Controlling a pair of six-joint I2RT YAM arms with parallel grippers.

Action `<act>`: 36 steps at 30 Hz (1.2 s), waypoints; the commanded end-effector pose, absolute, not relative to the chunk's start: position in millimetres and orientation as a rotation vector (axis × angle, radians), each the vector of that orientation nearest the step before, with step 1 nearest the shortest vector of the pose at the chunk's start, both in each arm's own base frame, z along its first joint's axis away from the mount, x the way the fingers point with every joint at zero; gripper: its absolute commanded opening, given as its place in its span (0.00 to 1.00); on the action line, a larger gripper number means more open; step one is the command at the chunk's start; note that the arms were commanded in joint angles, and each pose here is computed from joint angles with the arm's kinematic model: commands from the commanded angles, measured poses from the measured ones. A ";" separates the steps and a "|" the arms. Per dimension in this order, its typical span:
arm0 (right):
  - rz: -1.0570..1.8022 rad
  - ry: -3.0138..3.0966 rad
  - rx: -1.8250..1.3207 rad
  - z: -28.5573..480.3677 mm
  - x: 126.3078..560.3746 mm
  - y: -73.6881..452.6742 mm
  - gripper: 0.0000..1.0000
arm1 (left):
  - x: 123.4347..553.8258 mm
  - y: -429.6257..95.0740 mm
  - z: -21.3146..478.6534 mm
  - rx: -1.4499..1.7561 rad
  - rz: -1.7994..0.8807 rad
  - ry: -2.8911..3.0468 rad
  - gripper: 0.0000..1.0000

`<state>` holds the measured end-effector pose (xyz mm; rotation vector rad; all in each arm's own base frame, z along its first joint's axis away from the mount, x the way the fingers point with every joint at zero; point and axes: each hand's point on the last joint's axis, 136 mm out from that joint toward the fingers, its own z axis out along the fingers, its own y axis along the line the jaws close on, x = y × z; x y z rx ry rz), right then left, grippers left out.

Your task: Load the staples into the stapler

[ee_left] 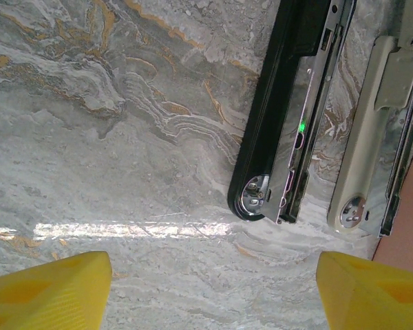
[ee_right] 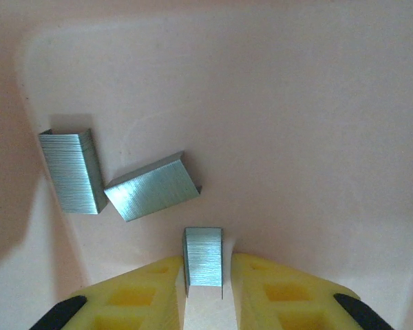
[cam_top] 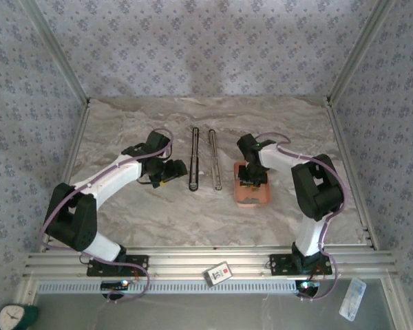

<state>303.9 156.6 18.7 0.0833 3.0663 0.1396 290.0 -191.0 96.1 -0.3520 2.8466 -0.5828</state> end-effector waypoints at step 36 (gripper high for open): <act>1.364 2.100 -0.686 269.7 248.8 262.1 0.17 | 243.1 -268.0 297.6 1.261 -0.431 1.243 0.71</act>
